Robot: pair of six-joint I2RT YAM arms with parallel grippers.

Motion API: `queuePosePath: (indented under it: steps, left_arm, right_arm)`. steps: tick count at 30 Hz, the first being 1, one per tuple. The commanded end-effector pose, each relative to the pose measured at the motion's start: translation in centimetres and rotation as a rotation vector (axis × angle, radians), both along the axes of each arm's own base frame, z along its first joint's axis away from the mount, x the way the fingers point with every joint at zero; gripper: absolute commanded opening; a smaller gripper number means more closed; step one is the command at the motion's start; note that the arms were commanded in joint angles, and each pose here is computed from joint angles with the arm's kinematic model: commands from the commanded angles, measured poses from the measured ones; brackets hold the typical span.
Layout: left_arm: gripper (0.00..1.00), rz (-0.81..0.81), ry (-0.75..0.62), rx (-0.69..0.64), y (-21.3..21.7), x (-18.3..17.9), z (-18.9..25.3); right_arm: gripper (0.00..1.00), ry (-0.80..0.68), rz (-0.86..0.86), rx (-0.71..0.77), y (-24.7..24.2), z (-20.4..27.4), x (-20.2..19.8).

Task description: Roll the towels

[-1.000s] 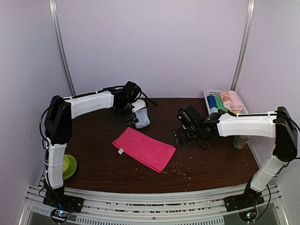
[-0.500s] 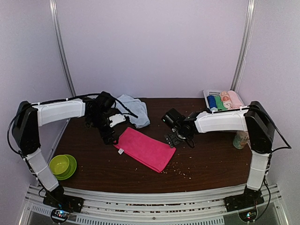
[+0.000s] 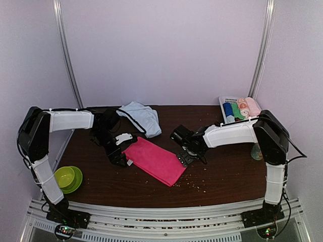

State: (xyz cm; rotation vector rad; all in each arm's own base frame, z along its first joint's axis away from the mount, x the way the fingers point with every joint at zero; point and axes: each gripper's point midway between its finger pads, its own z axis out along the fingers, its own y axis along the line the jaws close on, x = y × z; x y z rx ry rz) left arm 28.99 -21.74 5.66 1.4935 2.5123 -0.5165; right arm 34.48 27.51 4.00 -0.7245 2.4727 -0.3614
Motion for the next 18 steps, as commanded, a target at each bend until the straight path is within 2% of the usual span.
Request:
queuePosePath:
  steps: [1, 7, 15, 18]
  left_arm:
    - [0.98, -0.030, 0.042, -0.046, -1.1, -0.2, 0.1]
    - [0.98, 0.002, 0.036, -0.037, -1.6, 1.4, -0.5]
    - [0.98, 0.024, -0.007, -0.033, -3.3, 4.3, -0.7]
    - [0.98, 0.013, -0.015, -0.031, -4.4, 4.8, -0.9]
  right_arm:
    - [1.00, 0.089, 0.057, -0.056, 0.4, -2.1, -2.4]
    - [0.99, 0.099, 0.079, -0.032, 1.2, -1.8, -4.3]
    - [0.99, 0.113, 0.170, 0.041, 4.7, -1.8, -8.2]
    - [1.00, 0.101, 0.153, 0.072, 4.3, -1.7, -8.8]
